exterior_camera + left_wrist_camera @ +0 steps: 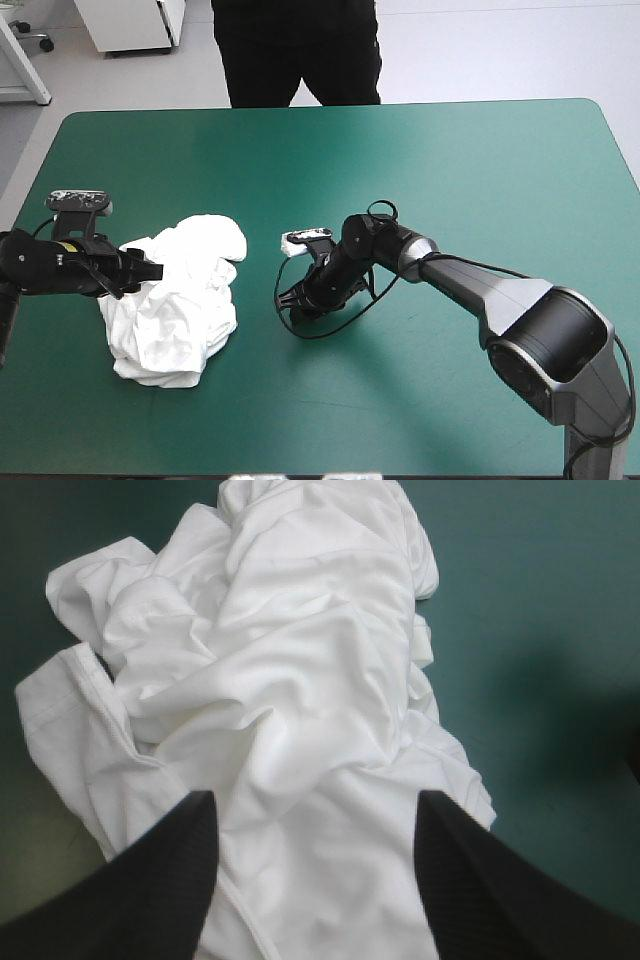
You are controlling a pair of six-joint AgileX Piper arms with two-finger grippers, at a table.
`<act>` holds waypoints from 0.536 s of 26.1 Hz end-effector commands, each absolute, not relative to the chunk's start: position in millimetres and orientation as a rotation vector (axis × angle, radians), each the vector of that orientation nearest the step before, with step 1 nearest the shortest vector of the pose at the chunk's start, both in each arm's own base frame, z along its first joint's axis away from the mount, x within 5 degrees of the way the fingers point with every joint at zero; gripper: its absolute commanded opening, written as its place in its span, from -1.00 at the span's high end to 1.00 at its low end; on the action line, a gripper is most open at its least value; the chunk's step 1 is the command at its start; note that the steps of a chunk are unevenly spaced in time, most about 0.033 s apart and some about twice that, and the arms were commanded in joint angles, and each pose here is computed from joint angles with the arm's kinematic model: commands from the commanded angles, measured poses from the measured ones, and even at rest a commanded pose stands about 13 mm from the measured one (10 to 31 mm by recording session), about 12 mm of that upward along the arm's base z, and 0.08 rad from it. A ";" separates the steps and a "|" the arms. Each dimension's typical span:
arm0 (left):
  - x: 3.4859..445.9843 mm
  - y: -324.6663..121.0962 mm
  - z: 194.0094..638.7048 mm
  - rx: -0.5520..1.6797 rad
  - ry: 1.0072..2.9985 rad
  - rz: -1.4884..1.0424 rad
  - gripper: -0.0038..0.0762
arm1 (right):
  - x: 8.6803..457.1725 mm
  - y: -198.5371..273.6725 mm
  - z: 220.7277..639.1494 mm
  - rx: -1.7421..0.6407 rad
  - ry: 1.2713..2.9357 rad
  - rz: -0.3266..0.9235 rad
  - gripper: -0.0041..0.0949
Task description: Fold the cloth
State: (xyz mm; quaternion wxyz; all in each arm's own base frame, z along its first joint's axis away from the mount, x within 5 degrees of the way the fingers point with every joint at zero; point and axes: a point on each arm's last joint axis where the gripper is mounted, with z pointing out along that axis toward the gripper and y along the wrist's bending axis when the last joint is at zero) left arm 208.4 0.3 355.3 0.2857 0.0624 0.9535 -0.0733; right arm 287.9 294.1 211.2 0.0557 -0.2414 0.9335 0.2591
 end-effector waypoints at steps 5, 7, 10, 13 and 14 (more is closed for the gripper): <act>207.8 -1.1 371.3 0.152 2.465 -0.200 -0.15 | 284.3 293.4 235.2 -0.753 2.777 0.822 0.22; 207.8 -1.1 371.3 0.152 2.465 -0.200 -0.15 | 284.4 291.7 242.1 -0.755 2.744 0.810 0.22; 207.5 -1.2 371.1 0.153 2.469 -0.201 -0.15 | 284.2 285.5 257.8 -0.754 2.691 0.778 0.22; 207.5 -1.2 371.1 0.153 2.469 -0.201 -0.15 | 292.3 254.6 278.2 -0.693 2.681 0.569 0.22; 207.5 -1.2 371.1 0.153 2.469 -0.201 -0.15 | 295.1 244.9 282.5 -0.673 2.687 0.525 0.22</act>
